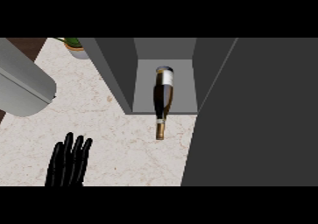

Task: Pick up the wine, place it into the cabinet and close the cabinet

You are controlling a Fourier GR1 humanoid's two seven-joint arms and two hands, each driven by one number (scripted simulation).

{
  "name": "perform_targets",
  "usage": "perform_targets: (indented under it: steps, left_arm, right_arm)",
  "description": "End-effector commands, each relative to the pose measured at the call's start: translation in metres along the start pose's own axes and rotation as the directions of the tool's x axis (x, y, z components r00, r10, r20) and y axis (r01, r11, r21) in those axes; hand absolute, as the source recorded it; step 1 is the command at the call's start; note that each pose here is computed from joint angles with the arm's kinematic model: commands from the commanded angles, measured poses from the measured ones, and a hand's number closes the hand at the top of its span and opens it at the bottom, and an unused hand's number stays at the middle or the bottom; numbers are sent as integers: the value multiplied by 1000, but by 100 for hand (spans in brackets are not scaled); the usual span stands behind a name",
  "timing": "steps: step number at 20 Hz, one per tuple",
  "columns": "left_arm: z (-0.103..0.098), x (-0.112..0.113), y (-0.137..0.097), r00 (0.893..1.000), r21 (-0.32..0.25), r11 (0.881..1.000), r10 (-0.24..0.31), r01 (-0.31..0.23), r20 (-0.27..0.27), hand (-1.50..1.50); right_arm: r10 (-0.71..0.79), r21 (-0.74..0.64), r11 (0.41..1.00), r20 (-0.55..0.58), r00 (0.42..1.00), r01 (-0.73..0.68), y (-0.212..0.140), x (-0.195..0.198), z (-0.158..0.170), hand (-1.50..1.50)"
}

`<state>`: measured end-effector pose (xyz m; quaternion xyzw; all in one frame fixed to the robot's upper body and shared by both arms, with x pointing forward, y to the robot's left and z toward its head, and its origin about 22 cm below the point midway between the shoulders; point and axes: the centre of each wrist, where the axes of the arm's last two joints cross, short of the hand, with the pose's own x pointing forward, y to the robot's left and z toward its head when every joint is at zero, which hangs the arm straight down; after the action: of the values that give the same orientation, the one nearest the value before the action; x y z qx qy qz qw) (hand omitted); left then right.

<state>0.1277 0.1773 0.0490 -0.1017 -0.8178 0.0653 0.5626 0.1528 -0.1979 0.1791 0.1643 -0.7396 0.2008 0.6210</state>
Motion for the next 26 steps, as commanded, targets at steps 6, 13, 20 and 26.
perform_targets:
  steps: [6, 13, 20, 26]
  left_arm:
    - [-1, 21, 41, 999, 47, 999, -8, 6, 48, -150]
    - [6, 53, 78, 999, 61, 998, -15, 13, 46, -150]
    - [-5, 63, 106, 997, 85, 994, -65, 62, 36, -150]
    - [-8, 61, 123, 999, 69, 997, -45, 43, 23, -150]
  right_arm:
    - [-163, 178, 970, -26, 986, 165, 34, 20, 20, 150]
    - [-83, 328, 942, 23, 996, 71, 58, 25, 19, 150]
    - [-122, 378, 920, 23, 992, 104, 101, 18, 11, 150]
    - [-157, 367, 919, 8, 988, 143, 118, 23, 10, 150]
